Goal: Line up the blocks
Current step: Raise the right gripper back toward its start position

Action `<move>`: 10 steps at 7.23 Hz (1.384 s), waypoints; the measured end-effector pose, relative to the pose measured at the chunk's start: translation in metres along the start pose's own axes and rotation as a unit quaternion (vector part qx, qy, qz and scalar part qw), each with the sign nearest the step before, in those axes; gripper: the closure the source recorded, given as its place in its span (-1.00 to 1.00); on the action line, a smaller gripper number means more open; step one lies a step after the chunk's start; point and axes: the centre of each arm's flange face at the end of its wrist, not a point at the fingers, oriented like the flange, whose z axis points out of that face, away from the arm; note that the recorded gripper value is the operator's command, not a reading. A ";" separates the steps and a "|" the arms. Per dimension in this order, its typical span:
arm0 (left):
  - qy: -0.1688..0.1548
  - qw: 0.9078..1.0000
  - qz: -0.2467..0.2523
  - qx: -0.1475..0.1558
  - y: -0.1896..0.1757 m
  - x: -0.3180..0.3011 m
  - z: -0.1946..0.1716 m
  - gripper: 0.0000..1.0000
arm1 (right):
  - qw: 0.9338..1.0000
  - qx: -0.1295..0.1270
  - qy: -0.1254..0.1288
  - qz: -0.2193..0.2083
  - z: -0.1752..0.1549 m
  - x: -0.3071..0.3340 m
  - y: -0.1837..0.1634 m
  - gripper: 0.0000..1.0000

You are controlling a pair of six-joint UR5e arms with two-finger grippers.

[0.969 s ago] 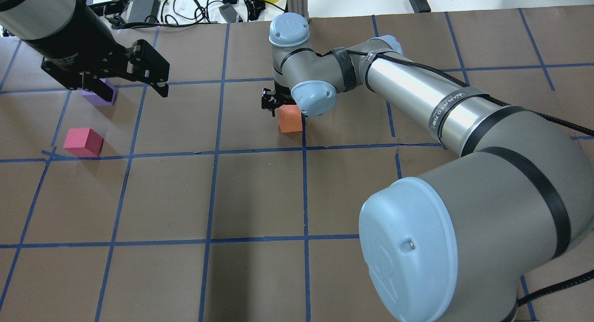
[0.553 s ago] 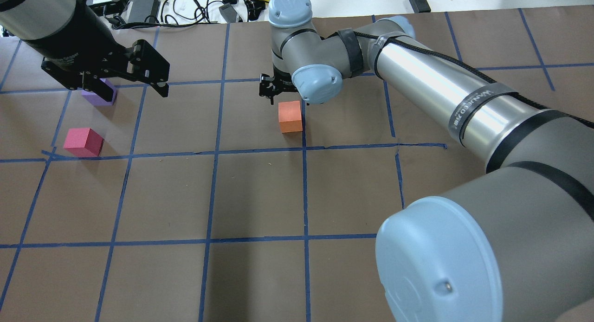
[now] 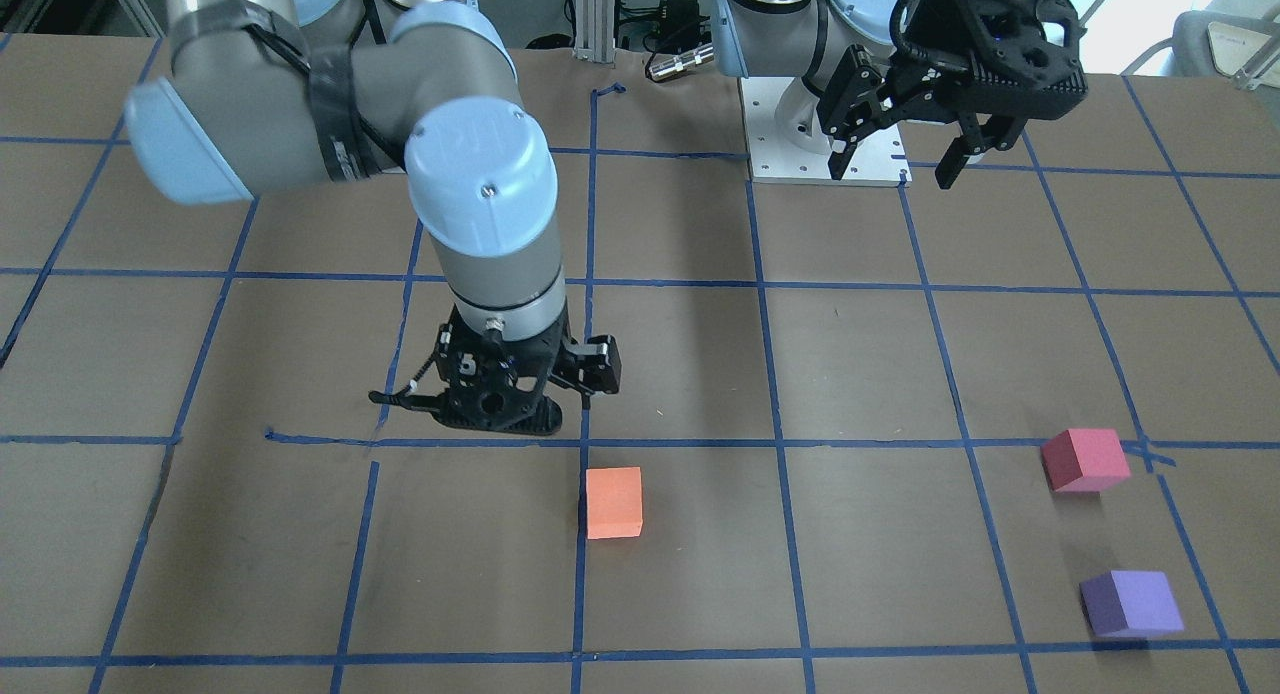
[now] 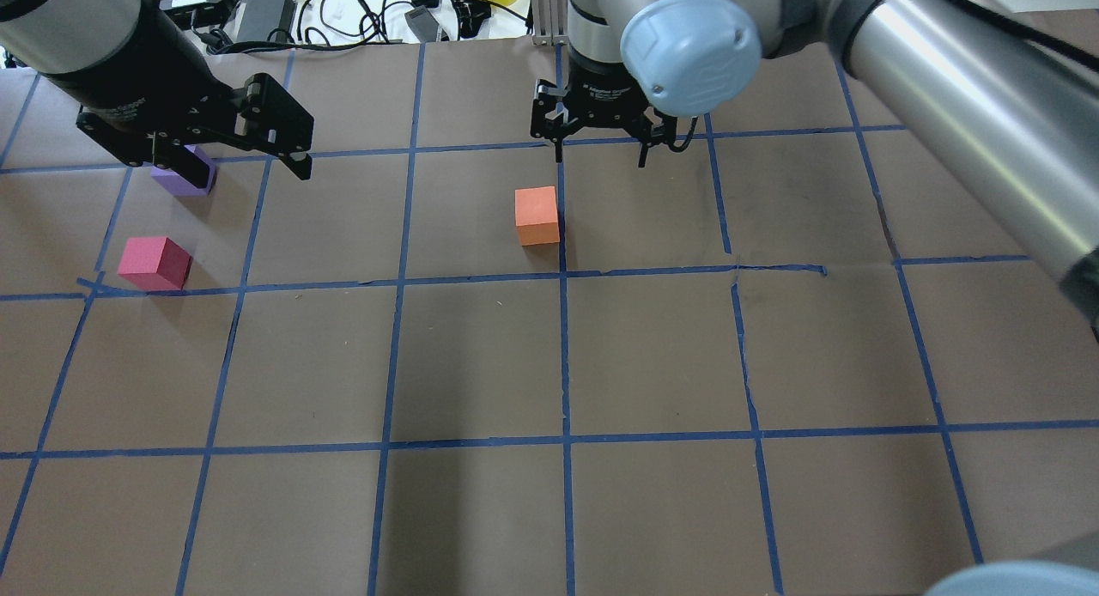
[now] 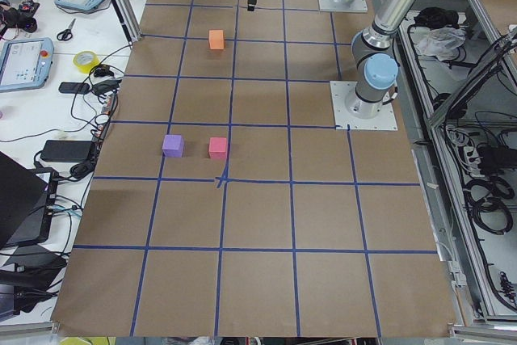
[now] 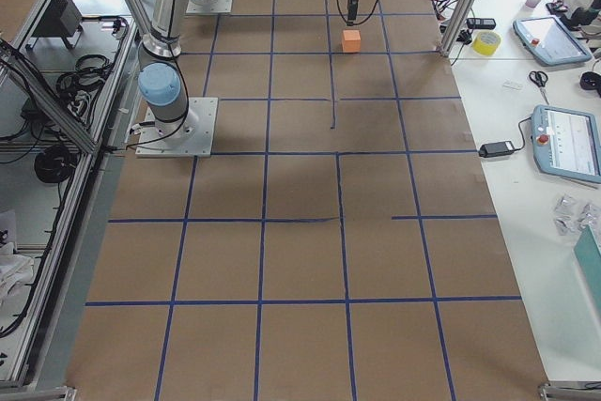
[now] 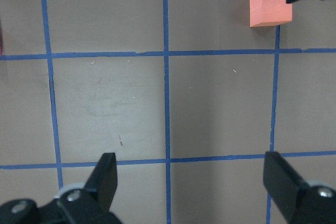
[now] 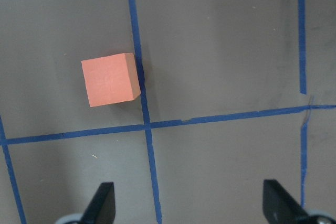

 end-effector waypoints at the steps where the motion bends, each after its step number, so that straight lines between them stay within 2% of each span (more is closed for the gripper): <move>1: 0.000 1.000 0.000 0.000 0.000 0.000 0.000 -1.00 | 1.000 -0.001 0.001 0.003 -0.018 0.021 0.014 -1.00; 3: 0.000 1.000 0.000 0.001 0.000 0.000 0.000 -1.00 | 1.000 -0.011 0.004 -0.005 -0.021 0.066 0.041 -1.00; 6: 0.000 1.000 0.000 0.000 0.000 0.000 0.000 -1.00 | 1.000 -0.022 0.007 -0.013 -0.016 0.146 0.027 -1.00; 8: 0.000 1.000 0.002 0.000 0.000 -0.001 0.000 -1.00 | 1.000 0.000 0.028 -0.013 -0.034 0.172 0.028 -1.00; 10: 0.000 1.000 0.003 0.000 0.000 -0.001 0.000 -1.00 | 0.999 0.012 0.034 -0.010 -0.051 0.176 0.039 -1.00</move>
